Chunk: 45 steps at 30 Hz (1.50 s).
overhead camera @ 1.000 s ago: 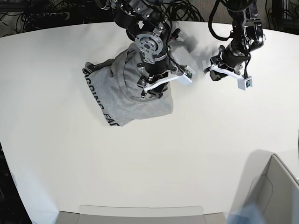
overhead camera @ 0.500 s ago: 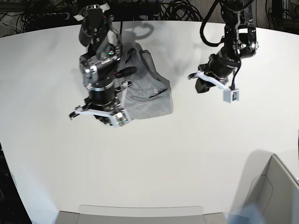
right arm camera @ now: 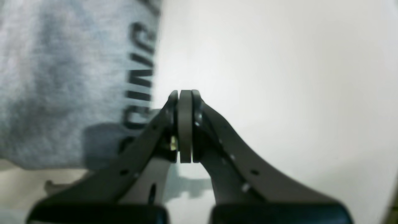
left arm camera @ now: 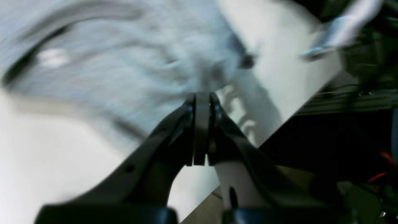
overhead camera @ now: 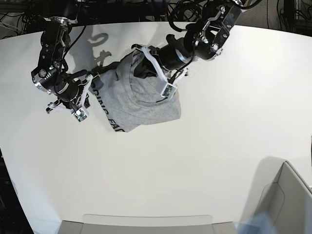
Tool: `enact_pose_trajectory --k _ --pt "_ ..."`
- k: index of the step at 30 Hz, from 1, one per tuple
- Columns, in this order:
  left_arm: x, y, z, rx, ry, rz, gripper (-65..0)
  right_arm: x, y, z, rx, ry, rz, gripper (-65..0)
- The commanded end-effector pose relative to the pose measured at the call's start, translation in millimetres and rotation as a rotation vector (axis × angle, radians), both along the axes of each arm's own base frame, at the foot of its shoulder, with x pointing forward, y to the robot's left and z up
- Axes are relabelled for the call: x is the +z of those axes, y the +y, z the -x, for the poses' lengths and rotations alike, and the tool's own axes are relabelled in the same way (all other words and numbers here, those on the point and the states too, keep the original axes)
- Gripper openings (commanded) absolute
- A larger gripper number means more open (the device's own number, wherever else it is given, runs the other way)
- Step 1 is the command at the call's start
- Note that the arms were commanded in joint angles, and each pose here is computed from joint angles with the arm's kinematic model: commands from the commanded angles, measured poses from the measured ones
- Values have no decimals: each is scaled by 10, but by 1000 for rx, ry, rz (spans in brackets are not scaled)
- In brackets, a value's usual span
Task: Fold the T-shirt properly
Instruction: 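Grasp the bundle's edges with both grippers and tuck them under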
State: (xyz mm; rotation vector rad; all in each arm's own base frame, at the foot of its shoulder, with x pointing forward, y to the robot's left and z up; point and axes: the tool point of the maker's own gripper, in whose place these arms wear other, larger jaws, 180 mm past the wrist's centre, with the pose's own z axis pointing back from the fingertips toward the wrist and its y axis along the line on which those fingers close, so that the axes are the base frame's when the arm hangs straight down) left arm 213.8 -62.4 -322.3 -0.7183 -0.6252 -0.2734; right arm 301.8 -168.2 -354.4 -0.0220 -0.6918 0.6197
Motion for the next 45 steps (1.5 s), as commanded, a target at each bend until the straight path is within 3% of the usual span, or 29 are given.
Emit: enact_pose_trajectory --k 1,8,13,16,26,29,32,39,42,45 --pt "91 -93 -35 -43 -56 1 -650 14 56 -58 25 -9 -13 -650" --pt "-418 -153 -22 -117 17 -126 -650 -253 77 23 26 76 -33 -650" --pt "-905 76 -41 -69 125 -217 -650 -332 47 137 26 104 -24 -650" --pt "-996 334 -234 26 149 -236 -650 -403 23 244 36 132 -11 -650" --pt "-830 1226 -856 352 122 -217 -650 -701 449 716 204 251 -2 -650" --pt "-733 1419 -974 420 102 -202 -650 -546 667 688 250 178 -44 -650" --pt "-419 1552 -1109 474 19 -167 -650 -219 859 539 267 43 -102 -650" --pt "218 1452 -1003 490 -139 -71 -650 404 871 -34 268 -185 -104 -650" --pt "164 1259 -910 431 -115 -68 -650 329 984 -212 296 -161 -115 -650" --pt "31 1020 -768 349 -78 -76 -650 9 1135 -262 342 -58 -123 -650"
